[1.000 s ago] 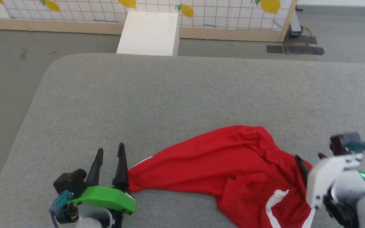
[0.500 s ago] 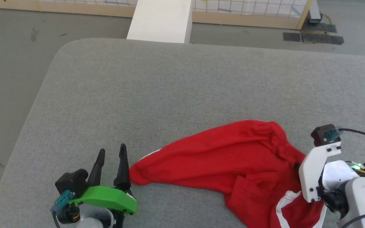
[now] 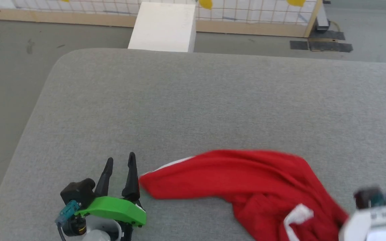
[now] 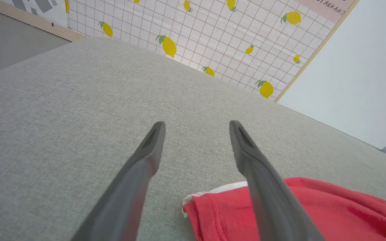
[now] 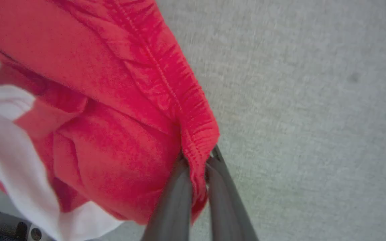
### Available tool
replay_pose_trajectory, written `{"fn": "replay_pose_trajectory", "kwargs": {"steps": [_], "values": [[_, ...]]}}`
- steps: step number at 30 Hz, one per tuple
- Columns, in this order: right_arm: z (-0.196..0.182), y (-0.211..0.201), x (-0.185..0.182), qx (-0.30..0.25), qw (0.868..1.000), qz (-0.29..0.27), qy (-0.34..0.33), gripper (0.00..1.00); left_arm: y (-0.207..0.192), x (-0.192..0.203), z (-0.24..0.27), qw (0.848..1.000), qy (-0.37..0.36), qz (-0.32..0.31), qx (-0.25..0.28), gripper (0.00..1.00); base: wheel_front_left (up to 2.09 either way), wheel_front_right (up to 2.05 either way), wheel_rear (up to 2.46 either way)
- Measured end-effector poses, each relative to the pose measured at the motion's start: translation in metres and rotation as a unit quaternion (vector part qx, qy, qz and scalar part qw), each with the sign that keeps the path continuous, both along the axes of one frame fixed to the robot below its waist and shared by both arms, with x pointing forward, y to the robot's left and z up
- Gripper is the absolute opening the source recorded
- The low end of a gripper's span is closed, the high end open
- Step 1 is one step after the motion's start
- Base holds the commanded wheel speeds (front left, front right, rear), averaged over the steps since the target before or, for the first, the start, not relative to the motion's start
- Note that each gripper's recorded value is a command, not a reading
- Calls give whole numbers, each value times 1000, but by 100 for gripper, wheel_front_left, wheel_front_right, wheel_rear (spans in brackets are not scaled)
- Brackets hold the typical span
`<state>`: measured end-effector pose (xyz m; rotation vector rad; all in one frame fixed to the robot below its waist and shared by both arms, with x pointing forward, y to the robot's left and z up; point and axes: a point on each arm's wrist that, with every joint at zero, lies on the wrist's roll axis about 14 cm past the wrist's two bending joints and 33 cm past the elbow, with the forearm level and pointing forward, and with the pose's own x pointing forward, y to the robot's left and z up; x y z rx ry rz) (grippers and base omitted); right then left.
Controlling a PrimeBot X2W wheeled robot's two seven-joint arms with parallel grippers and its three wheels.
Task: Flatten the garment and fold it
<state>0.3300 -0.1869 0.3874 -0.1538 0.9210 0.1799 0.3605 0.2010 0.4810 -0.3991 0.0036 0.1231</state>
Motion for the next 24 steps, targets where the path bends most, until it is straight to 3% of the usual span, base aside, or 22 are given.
{"fn": "replay_pose_trajectory", "kwargs": {"steps": [3, 7, 8, 9, 15, 20, 24], "values": [[-15, -11, -30, 0, 999, -23, 38, 0, -5, 2, -1, 1000, 1, -7, -1, 100, 0, 0, 0], [-18, -17, -39, 10, 998, -52, 46, 0, -10, 5, -4, 1000, 6, -16, -3, 100, 0, 0, 0], [-18, -17, -39, 13, 997, -58, 45, 45, -11, 5, -5, 1000, 7, -18, -3, 100, 0, 0, 0], [-18, -17, -39, 15, 997, -59, 43, 100, -12, 5, -6, 1000, 7, -19, -3, 100, 0, 0, 0], [13, -14, -14, 70, 993, -90, -33, 100, -13, 4, -5, 1000, 6, -22, -4, 100, 0, 0, 0], [53, -7, 26, 92, 986, -83, -113, 100, -13, 3, -3, 1000, 4, -21, -3, 100, 0, 0, 0], [59, 16, 48, 100, 987, -51, -119, 100, -13, 3, -5, 1000, 6, -21, -3, 100, 0, 0, 0]]}}
